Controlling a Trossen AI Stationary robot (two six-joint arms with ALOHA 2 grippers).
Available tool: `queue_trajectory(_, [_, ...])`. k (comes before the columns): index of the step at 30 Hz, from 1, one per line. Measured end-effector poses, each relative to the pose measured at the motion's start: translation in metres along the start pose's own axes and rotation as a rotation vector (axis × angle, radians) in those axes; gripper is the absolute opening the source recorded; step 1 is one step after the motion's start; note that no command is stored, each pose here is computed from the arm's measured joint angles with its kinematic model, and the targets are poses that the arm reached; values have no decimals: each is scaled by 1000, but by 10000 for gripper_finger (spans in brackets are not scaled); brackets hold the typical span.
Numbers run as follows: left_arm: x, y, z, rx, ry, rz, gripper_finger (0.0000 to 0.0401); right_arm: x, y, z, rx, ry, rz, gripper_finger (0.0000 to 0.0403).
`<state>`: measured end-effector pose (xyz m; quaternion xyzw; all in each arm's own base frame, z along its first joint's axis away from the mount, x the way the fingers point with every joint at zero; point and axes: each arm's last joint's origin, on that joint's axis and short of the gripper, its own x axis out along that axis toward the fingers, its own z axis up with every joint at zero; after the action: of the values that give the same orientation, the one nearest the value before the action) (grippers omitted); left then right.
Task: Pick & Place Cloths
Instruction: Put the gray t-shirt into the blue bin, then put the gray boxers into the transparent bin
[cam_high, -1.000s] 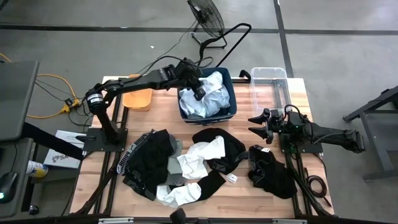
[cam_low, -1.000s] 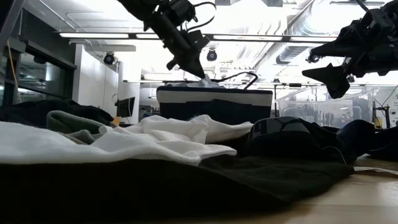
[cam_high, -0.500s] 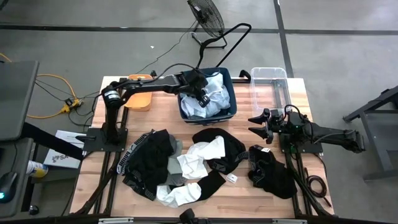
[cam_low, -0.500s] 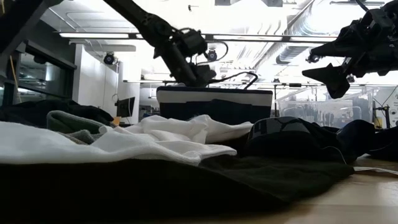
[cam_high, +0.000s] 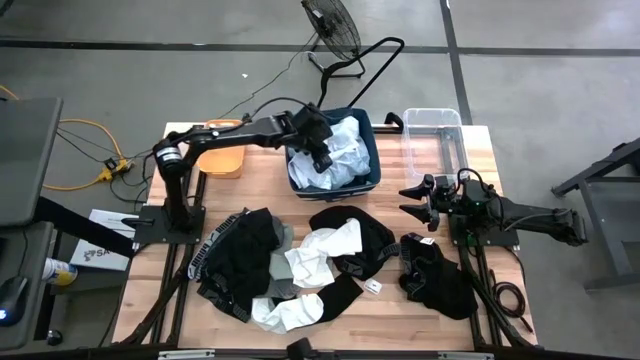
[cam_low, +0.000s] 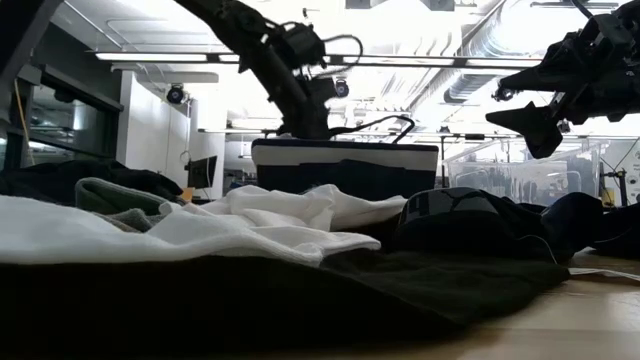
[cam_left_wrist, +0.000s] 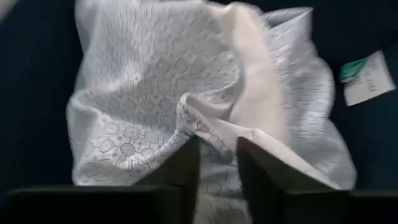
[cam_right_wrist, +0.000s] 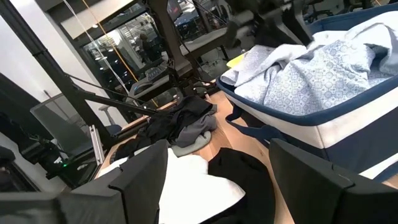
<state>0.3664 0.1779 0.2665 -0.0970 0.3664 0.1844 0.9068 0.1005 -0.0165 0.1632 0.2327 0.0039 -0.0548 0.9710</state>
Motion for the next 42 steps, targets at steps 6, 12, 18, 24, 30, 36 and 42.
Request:
queue_trajectory(6, [-19,-1,7,9,-39,25,245,0,0,0,0,0,0,272])
queue_trajectory(12, [-37,-6,12,18,-78,43,303,0,0,0,0,0,0,272])
queue_trajectory(18, [-47,-19,9,43,-47,-39,272,0,0,0,0,0,0,272])
queue_trajectory(24, [-51,-53,7,139,-46,-287,145,0,0,0,0,0,0,272])
queue_trajectory(30, [-55,-88,-2,237,10,-399,12,0,0,0,0,0,0,272])
queue_trajectory(36, [-58,-125,-20,378,110,-478,2,0,0,0,0,0,0,272])
queue_trajectory(42, [-42,-139,-43,384,272,-486,1,0,0,0,0,0,0,272])
